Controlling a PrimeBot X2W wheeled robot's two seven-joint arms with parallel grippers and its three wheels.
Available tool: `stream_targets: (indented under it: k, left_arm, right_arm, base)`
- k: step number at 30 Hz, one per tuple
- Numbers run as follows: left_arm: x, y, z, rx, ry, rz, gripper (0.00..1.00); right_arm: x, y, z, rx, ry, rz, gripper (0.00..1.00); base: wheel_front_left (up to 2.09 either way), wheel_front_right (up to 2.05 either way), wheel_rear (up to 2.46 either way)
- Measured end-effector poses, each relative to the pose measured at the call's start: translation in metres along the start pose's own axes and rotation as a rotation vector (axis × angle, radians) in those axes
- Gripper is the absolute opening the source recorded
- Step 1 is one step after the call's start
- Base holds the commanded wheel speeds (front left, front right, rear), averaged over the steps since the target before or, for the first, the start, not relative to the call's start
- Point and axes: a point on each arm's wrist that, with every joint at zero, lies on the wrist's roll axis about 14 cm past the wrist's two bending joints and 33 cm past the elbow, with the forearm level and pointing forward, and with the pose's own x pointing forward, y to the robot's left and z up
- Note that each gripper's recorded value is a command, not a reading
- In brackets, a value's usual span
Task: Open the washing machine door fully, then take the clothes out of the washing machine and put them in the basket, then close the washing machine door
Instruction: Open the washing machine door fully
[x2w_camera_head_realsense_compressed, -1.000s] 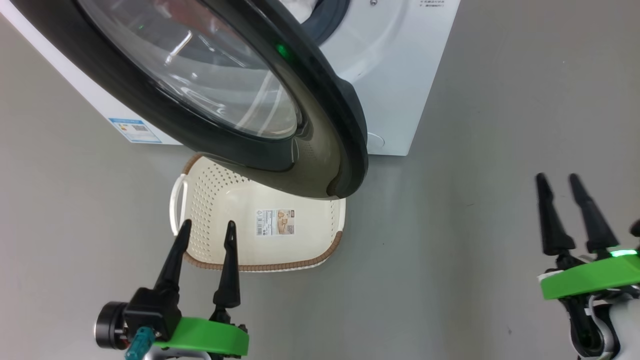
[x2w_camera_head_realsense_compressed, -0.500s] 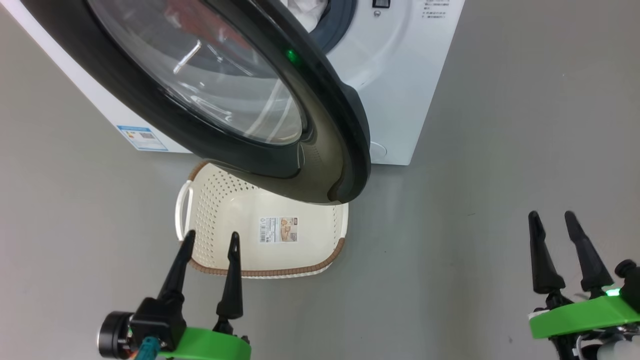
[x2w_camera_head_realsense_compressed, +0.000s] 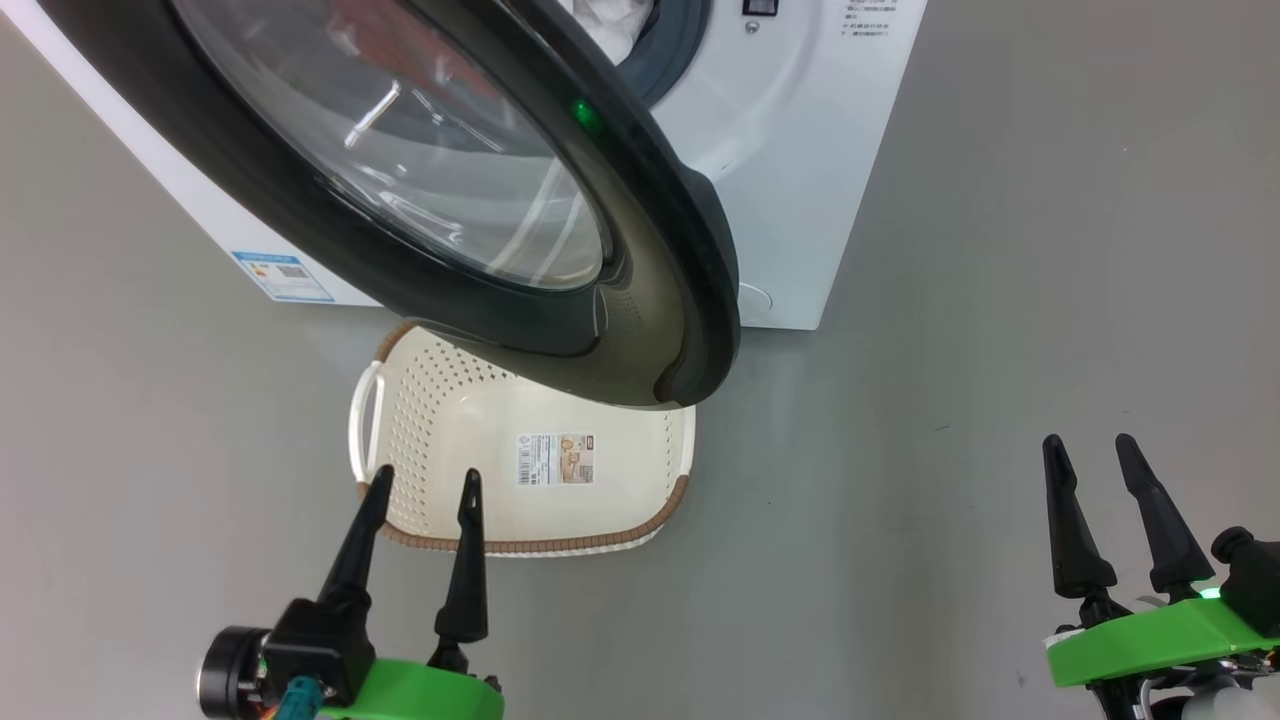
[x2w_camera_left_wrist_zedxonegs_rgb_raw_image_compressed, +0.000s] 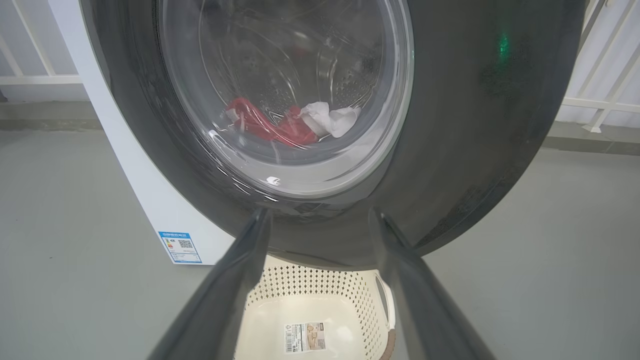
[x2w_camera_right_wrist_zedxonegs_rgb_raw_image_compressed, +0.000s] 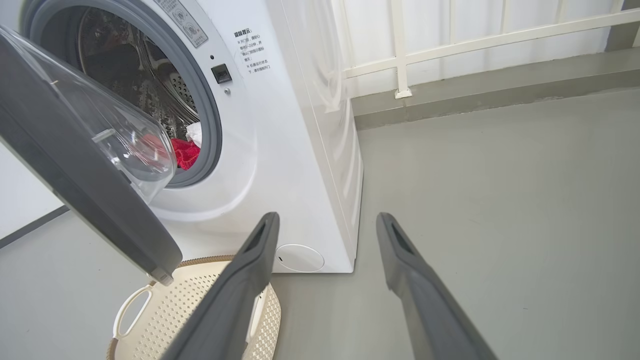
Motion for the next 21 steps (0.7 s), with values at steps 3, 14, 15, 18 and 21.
stream_targets:
  k: [3, 14, 15, 18, 21]
  left_arm:
    - [0.0, 0.0, 0.0, 0.0, 0.0, 0.0, 1.0]
    - [0.0, 0.001, -0.002, 0.0, 0.007, 0.004, 1.0]
    - [0.0, 0.001, -0.003, 0.0, 0.007, 0.004, 1.0]
    - [0.001, 0.0, -0.003, 0.0, 0.009, 0.001, 1.0]
    - [0.001, -0.001, -0.004, -0.001, 0.011, -0.003, 1.0]
  right_arm:
    - [0.0, 0.001, 0.0, 0.0, 0.001, 0.004, 1.0]
    - [0.002, 0.009, -0.006, 0.023, 0.013, 0.025, 0.75]
    - [0.003, 0.011, -0.005, 0.036, 0.012, 0.03, 0.42]
    - [0.009, 0.023, 0.0, 0.101, -0.008, 0.056, 0.0]
    - [0.025, 0.041, 0.02, 0.157, -0.064, 0.117, 0.0]
  base:
    - [0.0, 0.0, 0.0]
    - [0.0, 0.0, 0.0]
    - [0.0, 0.0, 0.0]
    - [0.0, 0.0, 0.0]
    - [0.0, 0.0, 0.0]
